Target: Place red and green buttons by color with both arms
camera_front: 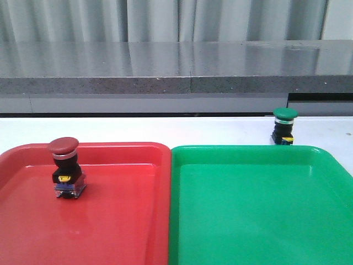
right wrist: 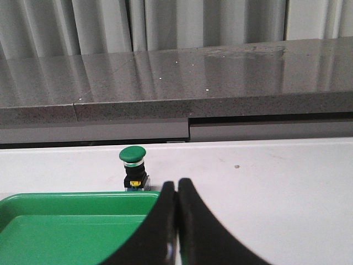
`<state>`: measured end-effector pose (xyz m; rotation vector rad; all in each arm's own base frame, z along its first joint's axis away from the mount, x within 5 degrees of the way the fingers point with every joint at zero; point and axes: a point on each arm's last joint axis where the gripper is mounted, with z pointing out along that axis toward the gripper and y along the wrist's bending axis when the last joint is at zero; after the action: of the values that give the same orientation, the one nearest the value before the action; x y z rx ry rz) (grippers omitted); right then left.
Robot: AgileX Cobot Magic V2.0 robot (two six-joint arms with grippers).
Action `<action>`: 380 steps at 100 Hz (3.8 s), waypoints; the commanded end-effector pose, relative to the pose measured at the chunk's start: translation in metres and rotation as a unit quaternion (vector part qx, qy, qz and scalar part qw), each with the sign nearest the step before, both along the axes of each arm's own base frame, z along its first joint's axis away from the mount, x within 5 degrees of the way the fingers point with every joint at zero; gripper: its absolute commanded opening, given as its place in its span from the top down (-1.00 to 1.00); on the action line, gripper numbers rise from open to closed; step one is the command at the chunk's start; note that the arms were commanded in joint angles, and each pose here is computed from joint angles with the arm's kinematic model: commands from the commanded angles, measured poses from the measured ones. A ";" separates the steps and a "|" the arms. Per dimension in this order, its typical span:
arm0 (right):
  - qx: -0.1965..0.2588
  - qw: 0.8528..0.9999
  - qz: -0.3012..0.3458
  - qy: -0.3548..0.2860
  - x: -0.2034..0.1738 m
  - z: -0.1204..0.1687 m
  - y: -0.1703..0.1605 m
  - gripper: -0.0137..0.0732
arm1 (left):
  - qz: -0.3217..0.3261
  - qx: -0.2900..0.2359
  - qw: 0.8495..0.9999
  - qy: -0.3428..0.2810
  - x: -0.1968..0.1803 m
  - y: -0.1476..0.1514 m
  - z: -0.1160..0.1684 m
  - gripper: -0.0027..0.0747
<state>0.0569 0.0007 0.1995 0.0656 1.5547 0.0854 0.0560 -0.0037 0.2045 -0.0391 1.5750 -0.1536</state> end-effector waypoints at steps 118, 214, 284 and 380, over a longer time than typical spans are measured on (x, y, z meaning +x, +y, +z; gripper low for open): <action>-0.008 0.985 -0.004 0.171 0.026 0.161 -0.001 0.84 | -0.004 -0.006 0.999 -0.035 -0.001 -0.001 -0.005 0.98; 0.019 0.958 0.008 0.288 0.084 0.135 0.004 -0.61 | -0.004 -0.006 0.999 -0.035 -0.001 -0.001 -0.005 0.98; 0.021 0.930 0.046 0.364 0.236 0.145 0.029 -0.61 | -0.004 -0.006 0.999 -0.035 -0.001 -0.001 -0.005 0.98; -0.015 0.880 0.062 0.471 0.347 0.045 0.056 -0.61 | -0.004 -0.006 0.999 -0.035 -0.001 -0.001 -0.005 0.98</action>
<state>0.3989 0.0572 0.2172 -0.0105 2.6605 0.1453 0.0560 -0.0037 0.2045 -0.0391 1.5750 -0.1536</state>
